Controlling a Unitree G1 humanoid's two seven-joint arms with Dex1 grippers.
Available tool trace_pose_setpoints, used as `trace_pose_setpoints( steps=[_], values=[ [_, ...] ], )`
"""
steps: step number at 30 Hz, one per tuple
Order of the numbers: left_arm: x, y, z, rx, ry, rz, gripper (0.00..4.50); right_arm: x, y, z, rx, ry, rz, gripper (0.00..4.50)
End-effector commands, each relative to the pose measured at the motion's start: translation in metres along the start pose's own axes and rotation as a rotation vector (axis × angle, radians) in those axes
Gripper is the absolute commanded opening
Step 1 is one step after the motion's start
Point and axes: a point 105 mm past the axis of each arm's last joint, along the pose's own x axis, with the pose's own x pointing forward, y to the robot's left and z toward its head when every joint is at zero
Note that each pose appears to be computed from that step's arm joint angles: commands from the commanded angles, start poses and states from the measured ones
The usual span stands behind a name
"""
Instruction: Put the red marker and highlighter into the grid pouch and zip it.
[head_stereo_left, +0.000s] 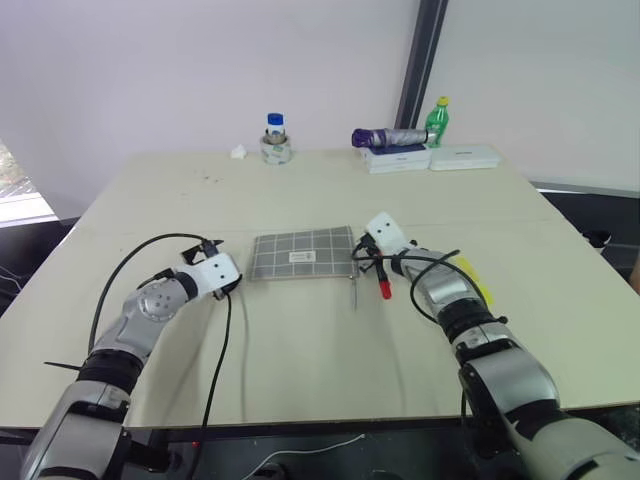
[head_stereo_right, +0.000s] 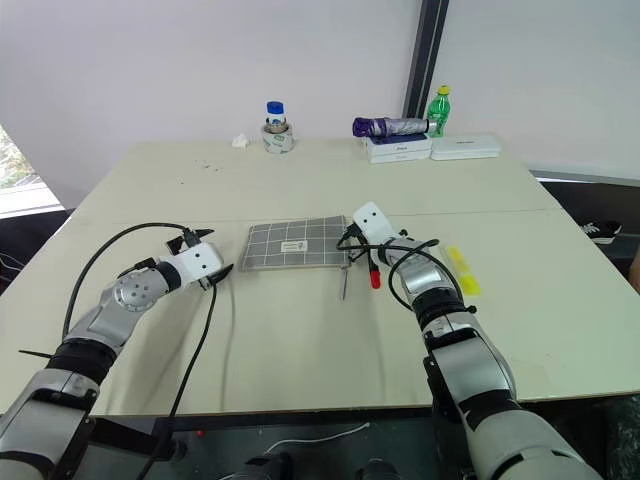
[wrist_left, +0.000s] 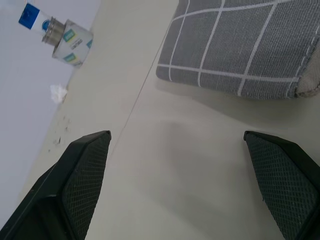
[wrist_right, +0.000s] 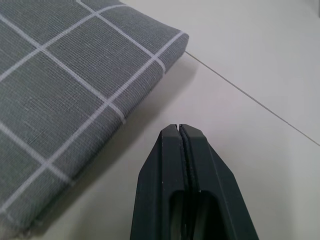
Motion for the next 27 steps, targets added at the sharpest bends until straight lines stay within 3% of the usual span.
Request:
trace_pose_setpoints(
  steps=[1,26,27],
  values=[
    [0.006,-0.01,0.002,0.015,-0.008,-0.038,4.5,0.004,0.004,0.012,-0.019,-0.03,0.012,0.03],
    [0.0,-0.022,0.005,-0.068,-0.051,-0.1,4.5,0.004,0.056,0.032,-0.137,-0.175,0.244,0.03],
    [-0.002,-0.022,0.005,-0.068,-0.052,-0.1,4.25,0.004,0.056,0.032,-0.136,-0.175,0.245,0.0]
  ],
)
